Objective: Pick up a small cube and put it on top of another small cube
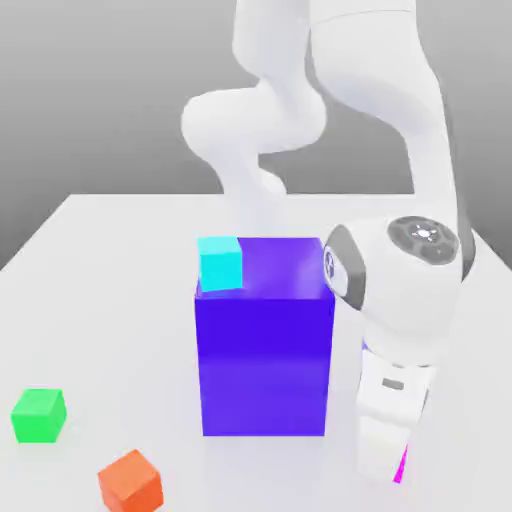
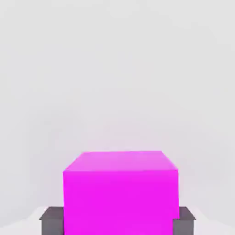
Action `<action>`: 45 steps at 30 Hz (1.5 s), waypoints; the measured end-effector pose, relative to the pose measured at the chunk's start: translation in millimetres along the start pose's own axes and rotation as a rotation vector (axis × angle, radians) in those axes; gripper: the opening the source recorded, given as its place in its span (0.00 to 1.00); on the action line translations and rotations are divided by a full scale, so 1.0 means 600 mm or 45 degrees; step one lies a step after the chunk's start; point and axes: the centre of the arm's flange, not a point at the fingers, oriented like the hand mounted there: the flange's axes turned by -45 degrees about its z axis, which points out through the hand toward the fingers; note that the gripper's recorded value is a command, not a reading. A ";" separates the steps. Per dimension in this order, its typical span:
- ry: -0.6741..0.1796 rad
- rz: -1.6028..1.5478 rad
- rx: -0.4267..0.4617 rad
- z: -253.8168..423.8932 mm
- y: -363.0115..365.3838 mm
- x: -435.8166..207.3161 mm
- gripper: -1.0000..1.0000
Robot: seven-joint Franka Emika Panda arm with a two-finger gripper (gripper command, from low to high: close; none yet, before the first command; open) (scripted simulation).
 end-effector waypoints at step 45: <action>0.021 1.482 -0.034 -0.107 0.190 -0.745 0.00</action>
